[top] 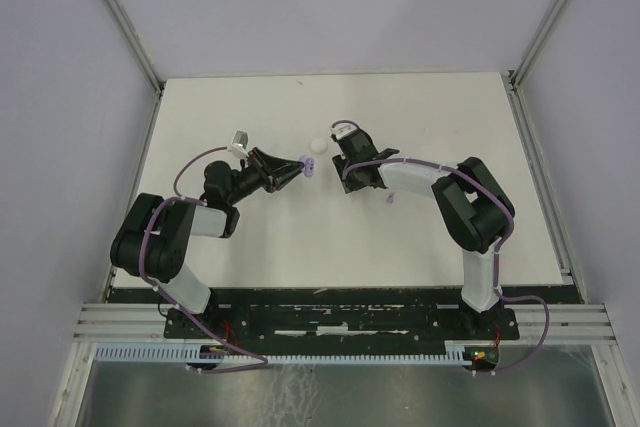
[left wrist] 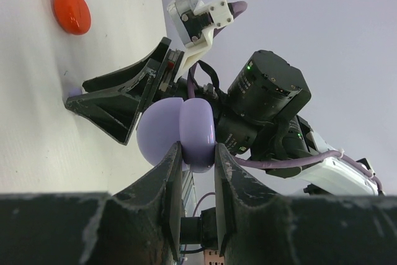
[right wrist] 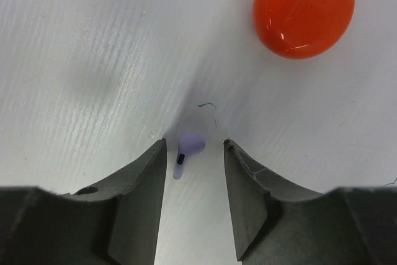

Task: Insert the wireless bluetooth earbuds into the charging case
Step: Pick up the earbud from the center of the board.

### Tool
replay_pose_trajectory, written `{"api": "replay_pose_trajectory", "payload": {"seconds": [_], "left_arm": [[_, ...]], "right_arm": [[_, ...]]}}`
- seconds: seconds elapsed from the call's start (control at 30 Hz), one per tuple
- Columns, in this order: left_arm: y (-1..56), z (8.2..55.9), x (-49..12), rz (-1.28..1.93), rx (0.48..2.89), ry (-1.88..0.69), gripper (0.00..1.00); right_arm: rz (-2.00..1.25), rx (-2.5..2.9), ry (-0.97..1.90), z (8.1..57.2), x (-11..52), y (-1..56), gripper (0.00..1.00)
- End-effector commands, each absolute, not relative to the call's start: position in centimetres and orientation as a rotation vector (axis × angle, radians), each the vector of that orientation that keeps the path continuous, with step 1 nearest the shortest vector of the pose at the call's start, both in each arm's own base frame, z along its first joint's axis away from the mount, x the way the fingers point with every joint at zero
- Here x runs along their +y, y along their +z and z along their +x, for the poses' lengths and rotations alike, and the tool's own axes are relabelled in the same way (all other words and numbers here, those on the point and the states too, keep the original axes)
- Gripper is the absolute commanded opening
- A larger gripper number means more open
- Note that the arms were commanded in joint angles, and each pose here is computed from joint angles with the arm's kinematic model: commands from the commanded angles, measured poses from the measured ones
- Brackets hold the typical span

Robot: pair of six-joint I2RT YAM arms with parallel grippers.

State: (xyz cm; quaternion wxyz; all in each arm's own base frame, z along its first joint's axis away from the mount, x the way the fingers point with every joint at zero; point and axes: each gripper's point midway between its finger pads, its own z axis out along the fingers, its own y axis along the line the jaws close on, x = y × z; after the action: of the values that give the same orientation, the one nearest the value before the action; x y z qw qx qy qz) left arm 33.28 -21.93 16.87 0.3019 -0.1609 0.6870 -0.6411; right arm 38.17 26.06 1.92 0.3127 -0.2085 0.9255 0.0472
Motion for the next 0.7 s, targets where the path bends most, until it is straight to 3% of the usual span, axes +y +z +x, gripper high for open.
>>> {"api": "replay_pose_trajectory", "payload": {"seconds": [0.0,0.13,0.67], "left_arm": [[18.36,33.1,-21.82,-0.393,1.763,-1.734,0.03],[18.37,33.14,-21.77,-0.396,1.762,-1.735,0.03],[18.28,33.09,-21.53,-0.402,1.758,-1.732,0.03]], "right_arm": [[-0.536,2.468,0.143,37.87,26.52,1.48,0.48],[-0.525,2.477,0.136,37.92,26.53,1.3,0.44],[-0.461,2.509,0.13,38.12,26.65,1.01,0.41]]}}
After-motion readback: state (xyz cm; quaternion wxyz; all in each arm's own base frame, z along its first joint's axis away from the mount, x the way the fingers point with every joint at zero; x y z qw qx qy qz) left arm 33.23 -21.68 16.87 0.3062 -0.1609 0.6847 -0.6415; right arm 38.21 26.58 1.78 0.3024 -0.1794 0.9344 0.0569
